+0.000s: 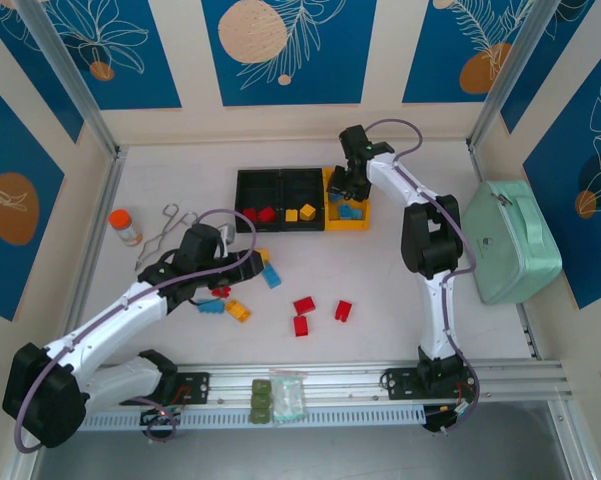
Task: Sort the legos into containers by color
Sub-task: Place the lego in the container, then pick up the lego from the bottom-left of the table.
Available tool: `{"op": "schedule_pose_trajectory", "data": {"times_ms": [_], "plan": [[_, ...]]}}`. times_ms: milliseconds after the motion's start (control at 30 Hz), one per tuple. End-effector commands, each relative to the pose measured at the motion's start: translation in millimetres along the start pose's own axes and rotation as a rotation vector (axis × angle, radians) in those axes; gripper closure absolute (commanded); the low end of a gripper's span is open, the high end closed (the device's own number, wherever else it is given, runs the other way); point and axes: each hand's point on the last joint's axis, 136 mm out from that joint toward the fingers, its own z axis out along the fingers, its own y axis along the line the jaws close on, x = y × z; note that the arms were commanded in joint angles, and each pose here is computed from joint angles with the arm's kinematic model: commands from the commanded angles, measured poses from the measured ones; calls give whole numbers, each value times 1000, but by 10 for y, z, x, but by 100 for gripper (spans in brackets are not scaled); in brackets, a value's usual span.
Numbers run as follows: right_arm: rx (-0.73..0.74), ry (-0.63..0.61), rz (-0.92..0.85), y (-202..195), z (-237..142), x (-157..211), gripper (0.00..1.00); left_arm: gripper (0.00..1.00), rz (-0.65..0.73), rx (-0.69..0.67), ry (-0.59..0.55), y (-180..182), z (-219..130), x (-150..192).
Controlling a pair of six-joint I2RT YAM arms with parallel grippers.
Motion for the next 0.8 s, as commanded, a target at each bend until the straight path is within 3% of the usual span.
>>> {"op": "schedule_pose_trajectory", "data": {"times_ms": [0,267,500,767], "plan": [[-58,-78,-41,161,-470,-6,50,38,-11,-52,-8,141,-59,24],[-149,-104,-119,332,-848,443,49,37,-16,-157,-2,373,-199,130],[-280,-88,-249,553,-1122,1012,39,33,-19,-341,0,724,-449,251],[-398,-21,-411,633,-1255,1843,34,13,25,-542,52,1106,-623,398]]}}
